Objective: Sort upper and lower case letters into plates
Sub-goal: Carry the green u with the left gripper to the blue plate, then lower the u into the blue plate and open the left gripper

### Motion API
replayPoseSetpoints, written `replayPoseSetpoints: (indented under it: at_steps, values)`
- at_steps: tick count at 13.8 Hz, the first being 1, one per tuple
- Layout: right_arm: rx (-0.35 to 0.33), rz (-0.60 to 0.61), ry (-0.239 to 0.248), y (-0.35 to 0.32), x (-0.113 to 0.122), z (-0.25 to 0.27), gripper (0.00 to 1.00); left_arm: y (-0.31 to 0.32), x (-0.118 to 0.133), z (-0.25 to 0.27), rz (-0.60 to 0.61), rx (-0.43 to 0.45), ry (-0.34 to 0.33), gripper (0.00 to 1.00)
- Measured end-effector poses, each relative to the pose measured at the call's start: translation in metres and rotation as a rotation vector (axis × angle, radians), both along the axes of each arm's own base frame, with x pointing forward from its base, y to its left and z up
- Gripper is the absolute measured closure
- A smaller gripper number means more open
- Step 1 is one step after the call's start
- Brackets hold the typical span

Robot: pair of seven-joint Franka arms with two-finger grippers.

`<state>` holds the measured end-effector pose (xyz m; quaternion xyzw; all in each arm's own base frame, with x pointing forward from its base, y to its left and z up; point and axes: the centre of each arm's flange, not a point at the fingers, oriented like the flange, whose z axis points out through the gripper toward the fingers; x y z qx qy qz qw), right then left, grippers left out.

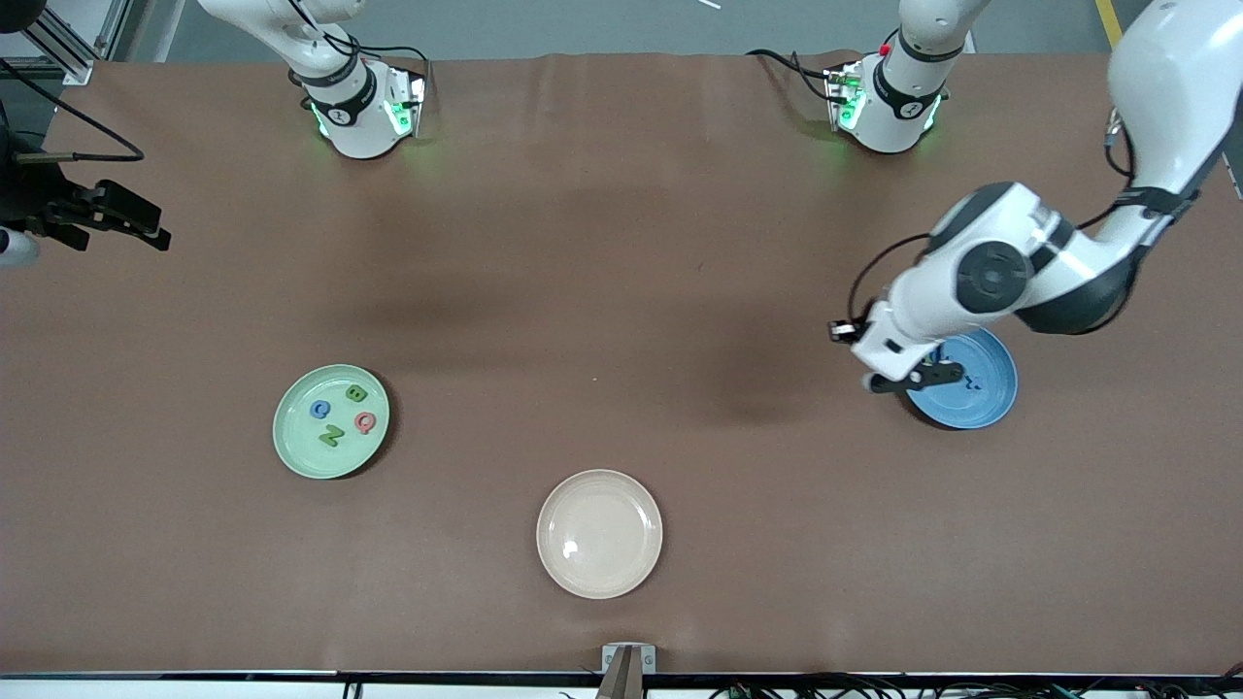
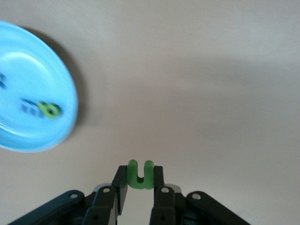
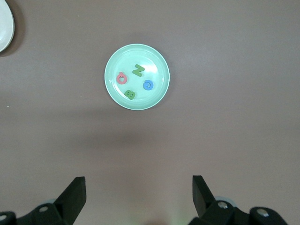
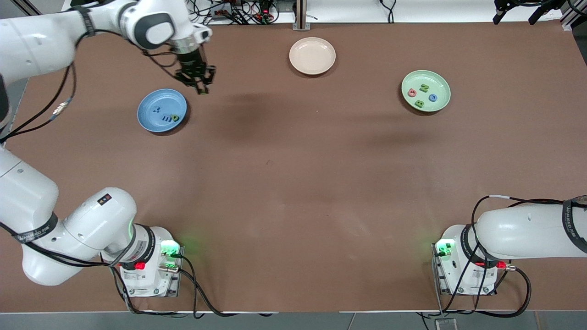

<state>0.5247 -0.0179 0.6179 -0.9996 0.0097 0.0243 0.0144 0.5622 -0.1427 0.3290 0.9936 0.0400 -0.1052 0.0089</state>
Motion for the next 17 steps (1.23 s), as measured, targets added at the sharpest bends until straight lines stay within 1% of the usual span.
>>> replayPoseSetpoints:
  at_steps: [2,4,6,8,10,12,15,17]
  values:
    - [0.001,0.014,0.000,0.000,0.000,0.000,0.00,0.055,0.007,-0.007,-0.074,0.003,-0.012,0.74]
    - [0.001,0.018,0.001,0.000,0.000,0.000,0.00,0.098,0.007,-0.019,-0.155,0.034,-0.036,0.74]
    - [0.002,0.030,0.002,0.000,0.000,0.000,0.00,0.117,0.001,-0.038,-0.239,0.073,-0.071,0.74]
    - [0.002,0.034,0.003,0.000,0.000,-0.001,0.00,0.119,-0.009,-0.064,-0.301,0.105,-0.103,0.74]
    - [0.002,0.035,0.009,0.000,-0.001,-0.001,0.00,0.125,-0.017,-0.087,-0.332,0.115,-0.124,0.74]
    - [0.002,0.034,0.010,0.000,-0.001,-0.001,0.00,0.137,-0.019,-0.105,-0.346,0.096,-0.148,0.74]
    - [0.002,0.034,0.012,0.000,-0.001,-0.001,0.00,0.151,-0.015,-0.119,-0.356,0.079,-0.175,0.74]
    - [0.002,0.034,0.012,0.000,-0.001,-0.001,0.00,0.148,-0.010,-0.126,-0.363,0.080,-0.184,0.74]
